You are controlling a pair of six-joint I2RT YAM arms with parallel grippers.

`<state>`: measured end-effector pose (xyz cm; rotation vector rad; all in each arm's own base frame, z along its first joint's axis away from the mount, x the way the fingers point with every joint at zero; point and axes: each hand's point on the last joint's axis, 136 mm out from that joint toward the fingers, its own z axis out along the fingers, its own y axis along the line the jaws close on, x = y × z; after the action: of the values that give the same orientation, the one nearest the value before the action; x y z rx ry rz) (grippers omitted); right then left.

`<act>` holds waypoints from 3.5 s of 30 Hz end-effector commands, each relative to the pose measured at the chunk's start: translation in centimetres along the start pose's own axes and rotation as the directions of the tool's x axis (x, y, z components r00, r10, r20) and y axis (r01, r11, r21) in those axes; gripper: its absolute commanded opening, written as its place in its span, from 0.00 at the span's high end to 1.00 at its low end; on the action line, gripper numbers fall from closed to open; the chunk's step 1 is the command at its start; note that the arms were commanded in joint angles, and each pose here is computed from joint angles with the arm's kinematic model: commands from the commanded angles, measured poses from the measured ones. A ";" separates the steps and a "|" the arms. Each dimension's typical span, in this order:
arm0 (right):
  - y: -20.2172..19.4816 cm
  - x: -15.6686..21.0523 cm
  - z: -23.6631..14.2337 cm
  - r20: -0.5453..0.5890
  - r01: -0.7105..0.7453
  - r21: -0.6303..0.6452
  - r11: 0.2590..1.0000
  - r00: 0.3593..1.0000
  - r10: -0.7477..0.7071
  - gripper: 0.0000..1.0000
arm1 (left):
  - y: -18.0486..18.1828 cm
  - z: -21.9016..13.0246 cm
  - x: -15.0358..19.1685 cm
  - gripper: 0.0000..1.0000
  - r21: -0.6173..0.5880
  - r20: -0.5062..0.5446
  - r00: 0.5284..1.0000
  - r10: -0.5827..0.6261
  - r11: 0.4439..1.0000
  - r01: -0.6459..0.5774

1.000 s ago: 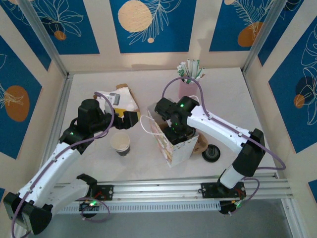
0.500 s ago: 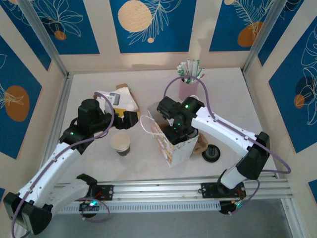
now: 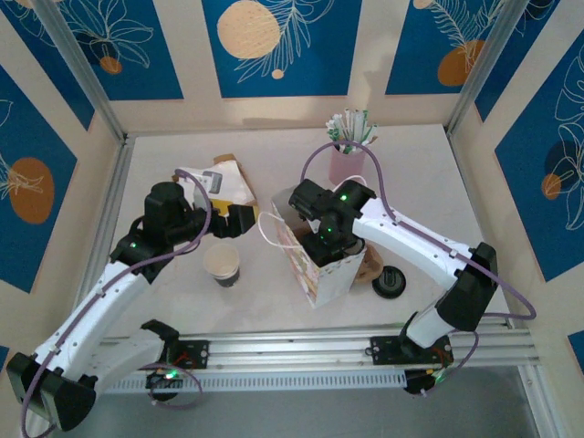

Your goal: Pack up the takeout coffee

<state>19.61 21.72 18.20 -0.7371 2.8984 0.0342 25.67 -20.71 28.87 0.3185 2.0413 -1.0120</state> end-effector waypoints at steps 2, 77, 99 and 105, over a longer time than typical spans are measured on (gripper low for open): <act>-0.2 0.5 -0.4 0.007 0.011 0.001 1.000 1.000 -0.011 0.43 | -0.6 0.2 0.0 0.00 0.027 0.009 1.000 0.026 0.999 -0.026; -0.2 1.2 0.8 -0.112 -0.025 -0.014 1.000 0.993 0.023 0.42 | -0.9 0.3 -0.2 0.00 0.035 0.008 0.999 0.034 0.999 -0.034; -0.4 1.0 1.2 -0.103 -0.031 -0.012 0.999 0.994 0.030 0.42 | -1.0 0.2 -0.2 0.00 0.038 0.010 0.999 0.035 0.999 -0.036; -0.5 0.8 1.4 -0.084 -0.029 -0.011 1.000 0.996 0.028 0.42 | -1.0 0.1 -0.2 0.00 0.038 0.010 0.999 0.036 0.999 -0.036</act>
<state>19.41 21.20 16.91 -0.7183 2.9841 0.0188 25.69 -20.89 28.65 0.3224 2.0491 -1.0142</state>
